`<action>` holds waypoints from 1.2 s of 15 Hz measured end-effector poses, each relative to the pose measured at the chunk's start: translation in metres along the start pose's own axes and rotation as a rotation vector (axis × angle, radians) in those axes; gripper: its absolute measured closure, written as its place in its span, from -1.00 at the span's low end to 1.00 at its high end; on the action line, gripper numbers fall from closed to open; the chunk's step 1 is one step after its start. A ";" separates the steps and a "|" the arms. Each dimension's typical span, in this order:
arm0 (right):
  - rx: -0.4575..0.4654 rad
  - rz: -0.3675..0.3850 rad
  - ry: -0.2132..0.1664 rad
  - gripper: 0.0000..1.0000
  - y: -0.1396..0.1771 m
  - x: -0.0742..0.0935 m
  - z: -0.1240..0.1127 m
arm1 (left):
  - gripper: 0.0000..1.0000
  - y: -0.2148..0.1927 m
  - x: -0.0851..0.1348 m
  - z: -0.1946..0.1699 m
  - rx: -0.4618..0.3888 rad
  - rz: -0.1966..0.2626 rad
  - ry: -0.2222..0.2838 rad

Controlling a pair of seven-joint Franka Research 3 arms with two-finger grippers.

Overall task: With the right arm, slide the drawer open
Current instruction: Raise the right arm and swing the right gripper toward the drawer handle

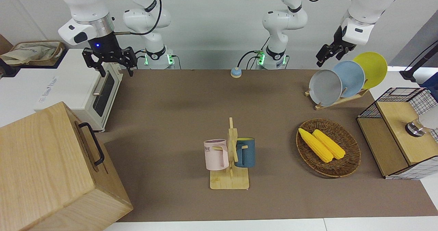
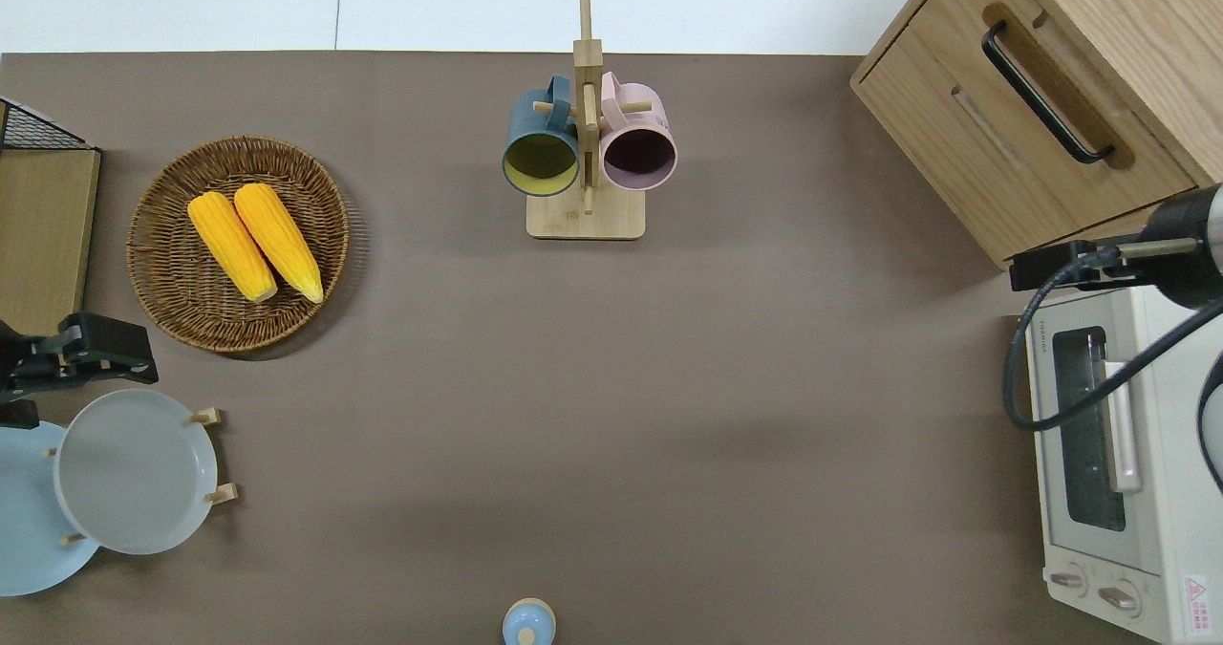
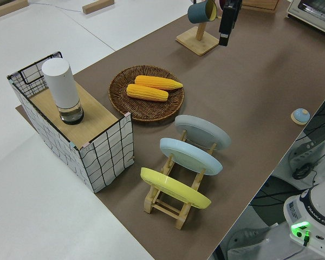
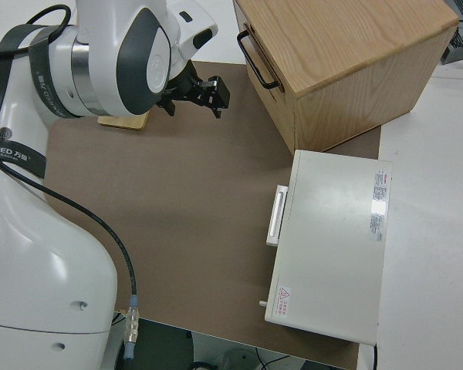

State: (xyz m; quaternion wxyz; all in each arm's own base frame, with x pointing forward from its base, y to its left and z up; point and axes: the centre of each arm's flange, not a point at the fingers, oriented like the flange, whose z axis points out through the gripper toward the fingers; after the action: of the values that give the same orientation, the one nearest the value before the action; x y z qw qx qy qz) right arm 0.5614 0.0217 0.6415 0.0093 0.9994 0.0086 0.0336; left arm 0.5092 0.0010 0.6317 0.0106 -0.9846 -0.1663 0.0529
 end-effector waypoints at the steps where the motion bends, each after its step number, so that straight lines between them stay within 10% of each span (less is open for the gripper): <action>1: 0.001 -0.011 0.002 -0.96 -0.006 0.000 -0.001 | -0.99 0.000 0.000 0.000 0.000 0.000 0.000; 9: -0.052 -0.040 -0.024 -0.96 -0.017 -0.004 0.001 | -0.99 0.000 0.000 0.000 0.000 0.000 0.000; 18: -0.398 -0.219 -0.001 -0.96 -0.100 -0.014 -0.002 | -0.99 0.000 0.000 0.000 0.000 0.000 0.000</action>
State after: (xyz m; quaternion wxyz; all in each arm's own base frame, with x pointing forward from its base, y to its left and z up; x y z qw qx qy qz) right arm 0.5452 0.1215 0.6408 0.2099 0.9709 0.1103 0.0328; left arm 0.5092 0.0010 0.6317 0.0106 -0.9846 -0.1663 0.0529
